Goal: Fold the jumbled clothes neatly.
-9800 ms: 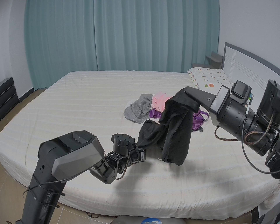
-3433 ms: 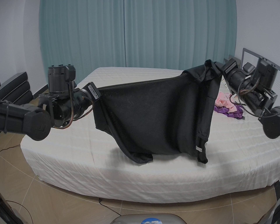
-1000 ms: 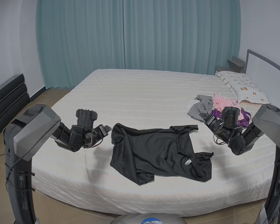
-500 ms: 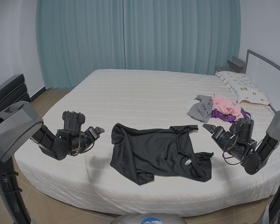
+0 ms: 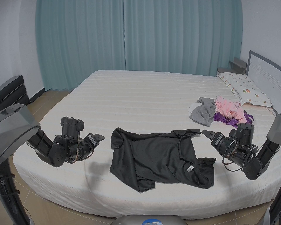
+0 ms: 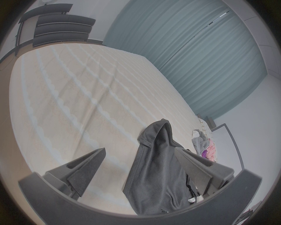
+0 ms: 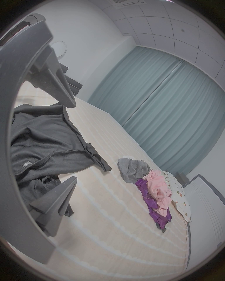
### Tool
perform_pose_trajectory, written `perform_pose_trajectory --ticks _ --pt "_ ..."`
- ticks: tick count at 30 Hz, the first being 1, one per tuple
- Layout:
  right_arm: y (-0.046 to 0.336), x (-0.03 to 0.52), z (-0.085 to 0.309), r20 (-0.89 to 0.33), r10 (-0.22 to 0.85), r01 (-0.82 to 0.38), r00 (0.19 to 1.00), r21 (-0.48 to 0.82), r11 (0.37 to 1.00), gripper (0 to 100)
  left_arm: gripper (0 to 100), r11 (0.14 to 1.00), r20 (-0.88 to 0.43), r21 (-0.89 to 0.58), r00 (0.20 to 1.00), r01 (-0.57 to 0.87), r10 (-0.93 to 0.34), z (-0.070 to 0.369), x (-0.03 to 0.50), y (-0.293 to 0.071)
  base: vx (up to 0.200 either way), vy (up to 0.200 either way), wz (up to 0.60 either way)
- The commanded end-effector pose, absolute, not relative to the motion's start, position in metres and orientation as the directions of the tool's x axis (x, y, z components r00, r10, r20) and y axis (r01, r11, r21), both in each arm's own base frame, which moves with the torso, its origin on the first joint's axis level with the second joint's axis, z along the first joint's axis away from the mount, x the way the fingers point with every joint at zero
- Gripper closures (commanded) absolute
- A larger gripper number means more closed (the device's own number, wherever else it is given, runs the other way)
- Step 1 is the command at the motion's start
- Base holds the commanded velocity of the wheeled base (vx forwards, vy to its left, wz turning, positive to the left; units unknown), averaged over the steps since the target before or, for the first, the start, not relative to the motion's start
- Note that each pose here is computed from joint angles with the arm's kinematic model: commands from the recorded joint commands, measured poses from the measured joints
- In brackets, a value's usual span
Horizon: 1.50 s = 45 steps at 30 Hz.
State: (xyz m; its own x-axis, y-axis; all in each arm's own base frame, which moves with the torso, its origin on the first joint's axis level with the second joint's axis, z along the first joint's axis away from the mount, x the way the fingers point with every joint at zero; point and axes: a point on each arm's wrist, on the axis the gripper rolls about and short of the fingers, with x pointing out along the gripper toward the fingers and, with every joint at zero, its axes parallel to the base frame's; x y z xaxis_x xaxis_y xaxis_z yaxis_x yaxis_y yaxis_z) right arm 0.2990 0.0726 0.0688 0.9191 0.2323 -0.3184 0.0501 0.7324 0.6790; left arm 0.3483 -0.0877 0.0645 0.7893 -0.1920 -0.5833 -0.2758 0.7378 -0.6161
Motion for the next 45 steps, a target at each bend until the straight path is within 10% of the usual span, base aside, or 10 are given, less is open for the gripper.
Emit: perform_pose_trajectory --ticks 1,45 --pt "0.073 0.299 0.066 -0.327 0.233 0.055 0.916 0.677 0.734 0 0 0.738 -0.587 -0.614 0.787 -0.278 -0.192 0.063 0.345 -0.087 0.0 0.0 0.0" --pt "0.148 0.336 -0.003 -0.525 0.241 0.022 0.816 0.445 0.895 0 0 0.656 -0.588 -0.685 0.772 -0.317 -0.242 0.036 0.314 -0.098 0.0 -0.041 0.0"
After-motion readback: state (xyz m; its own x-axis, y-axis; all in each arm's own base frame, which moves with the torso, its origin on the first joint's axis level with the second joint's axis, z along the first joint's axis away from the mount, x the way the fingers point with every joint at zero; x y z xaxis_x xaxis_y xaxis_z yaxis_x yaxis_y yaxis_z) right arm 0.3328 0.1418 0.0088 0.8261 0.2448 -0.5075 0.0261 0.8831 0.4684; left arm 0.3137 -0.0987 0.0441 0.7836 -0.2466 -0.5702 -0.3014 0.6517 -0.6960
